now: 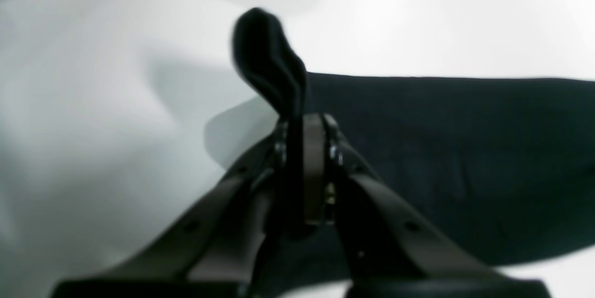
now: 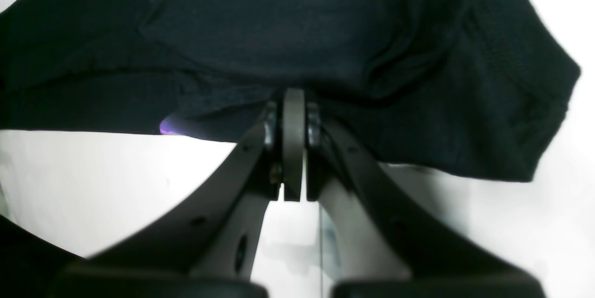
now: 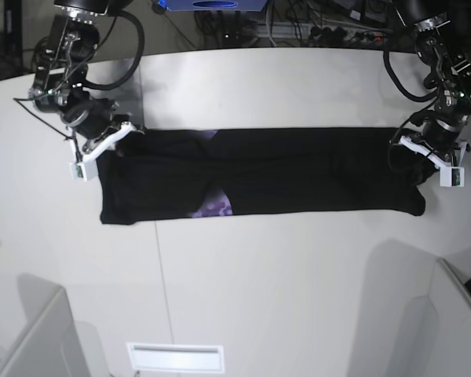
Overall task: Fold the T-shirt properly
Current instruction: 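Carry the strip end with the left gripper toward the right gripper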
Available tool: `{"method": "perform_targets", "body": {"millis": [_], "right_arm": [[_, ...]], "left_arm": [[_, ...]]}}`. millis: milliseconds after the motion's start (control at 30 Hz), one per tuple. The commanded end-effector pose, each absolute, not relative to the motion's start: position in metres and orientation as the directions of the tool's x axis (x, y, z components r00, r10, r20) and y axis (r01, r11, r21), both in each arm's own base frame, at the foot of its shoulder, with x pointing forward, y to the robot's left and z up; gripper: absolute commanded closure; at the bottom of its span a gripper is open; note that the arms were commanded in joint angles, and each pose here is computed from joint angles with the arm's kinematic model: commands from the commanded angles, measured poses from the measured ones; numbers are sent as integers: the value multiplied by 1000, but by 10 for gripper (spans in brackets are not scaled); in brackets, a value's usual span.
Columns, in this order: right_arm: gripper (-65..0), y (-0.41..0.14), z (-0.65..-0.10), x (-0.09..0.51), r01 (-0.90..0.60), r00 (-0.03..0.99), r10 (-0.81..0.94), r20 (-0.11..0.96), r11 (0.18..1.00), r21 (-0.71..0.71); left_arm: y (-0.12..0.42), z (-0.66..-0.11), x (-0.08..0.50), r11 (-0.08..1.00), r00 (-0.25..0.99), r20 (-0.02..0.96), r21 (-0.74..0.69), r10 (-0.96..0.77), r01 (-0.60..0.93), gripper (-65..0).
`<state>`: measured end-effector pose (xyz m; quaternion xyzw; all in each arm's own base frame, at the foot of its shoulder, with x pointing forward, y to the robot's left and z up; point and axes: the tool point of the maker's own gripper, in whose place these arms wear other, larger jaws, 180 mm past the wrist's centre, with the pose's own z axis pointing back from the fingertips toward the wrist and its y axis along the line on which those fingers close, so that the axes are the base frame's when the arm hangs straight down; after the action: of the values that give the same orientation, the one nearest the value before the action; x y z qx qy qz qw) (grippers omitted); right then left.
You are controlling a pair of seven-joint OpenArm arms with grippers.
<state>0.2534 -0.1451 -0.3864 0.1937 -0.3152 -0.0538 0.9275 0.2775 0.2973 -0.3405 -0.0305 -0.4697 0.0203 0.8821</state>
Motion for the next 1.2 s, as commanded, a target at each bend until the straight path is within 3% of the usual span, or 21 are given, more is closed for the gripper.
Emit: {"method": "perform_targets", "body": {"millis": [0,767,1167], "right_arm": [[0,-148,-377,261,-36,770,-223,598,920,391],[0,-149,-376,264,-39,767,-220,603,922,386],[0,-186,-372,262,35,744,-257,617,937,347]], "left_arm": [[295,-322,286,998,511,859,-61,46,13,0],[157,-334,304,949,559,828,-210,46,234,0],[90,-336,317,906,585,808,-297,70,302,0]]}}
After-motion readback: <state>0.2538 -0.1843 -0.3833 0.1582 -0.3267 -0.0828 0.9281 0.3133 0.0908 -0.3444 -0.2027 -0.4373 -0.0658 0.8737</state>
